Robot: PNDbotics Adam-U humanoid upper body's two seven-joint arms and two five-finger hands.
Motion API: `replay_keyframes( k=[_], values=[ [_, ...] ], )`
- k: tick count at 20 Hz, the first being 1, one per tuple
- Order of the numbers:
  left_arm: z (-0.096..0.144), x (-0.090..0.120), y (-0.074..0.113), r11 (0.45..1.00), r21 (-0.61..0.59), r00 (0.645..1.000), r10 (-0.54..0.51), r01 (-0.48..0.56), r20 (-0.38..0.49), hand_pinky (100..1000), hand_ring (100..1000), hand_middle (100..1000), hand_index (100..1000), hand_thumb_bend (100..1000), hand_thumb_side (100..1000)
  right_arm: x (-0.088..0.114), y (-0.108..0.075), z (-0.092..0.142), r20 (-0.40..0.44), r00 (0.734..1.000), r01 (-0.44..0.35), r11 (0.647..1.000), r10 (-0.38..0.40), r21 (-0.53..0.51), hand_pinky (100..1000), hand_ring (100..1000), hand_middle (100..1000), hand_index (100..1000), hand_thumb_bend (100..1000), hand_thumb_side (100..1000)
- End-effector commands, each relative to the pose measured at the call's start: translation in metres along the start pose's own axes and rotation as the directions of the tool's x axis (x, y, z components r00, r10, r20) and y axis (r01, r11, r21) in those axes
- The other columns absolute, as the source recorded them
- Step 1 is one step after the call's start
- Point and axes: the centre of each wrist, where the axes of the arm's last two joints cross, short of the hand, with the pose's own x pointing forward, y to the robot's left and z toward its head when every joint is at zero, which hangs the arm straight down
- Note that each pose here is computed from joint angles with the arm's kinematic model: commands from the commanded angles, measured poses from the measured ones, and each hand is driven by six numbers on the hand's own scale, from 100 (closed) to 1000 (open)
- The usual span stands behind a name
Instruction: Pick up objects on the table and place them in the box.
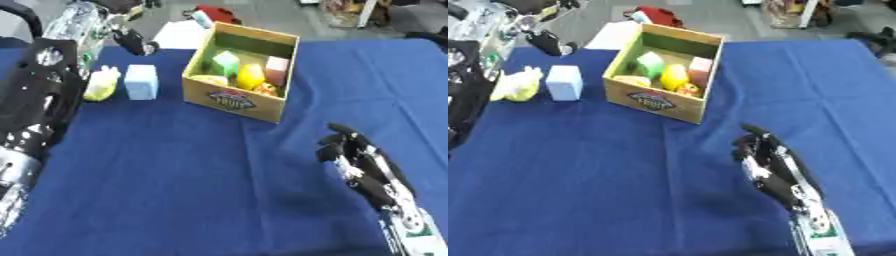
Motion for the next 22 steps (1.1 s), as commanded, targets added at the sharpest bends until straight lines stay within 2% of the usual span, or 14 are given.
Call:
replay_keyframes(
  k=[1,7,19,22],
  values=[
    [0.008,-0.025,0.005,0.995,-0.093,0.999,0.018,-0.021,-0.030,830,796,833,950,413,292,0.005,-0.007,-0.002,0.014,1.000,-0.028,1.000,0.028,0.001,644,644,660,894,100,407],
    [0.002,-0.029,-0.020,0.986,-0.162,0.998,0.037,-0.045,-0.053,854,836,877,966,407,293,0.005,-0.006,-0.003,0.017,1.000,-0.025,1.000,0.025,0.001,644,644,660,894,100,402],
    [-0.001,-0.034,-0.054,0.984,-0.144,0.988,0.083,-0.102,-0.128,883,883,919,987,377,285,0.006,-0.004,-0.005,0.025,1.000,-0.016,1.000,0.016,0.001,644,644,660,894,100,404],
    [-0.001,-0.034,-0.062,0.980,-0.153,0.985,0.104,-0.124,-0.134,880,883,918,988,348,316,0.006,-0.004,-0.006,0.027,1.000,-0.015,1.000,0.015,0.001,644,644,660,894,100,407]
  ],
)
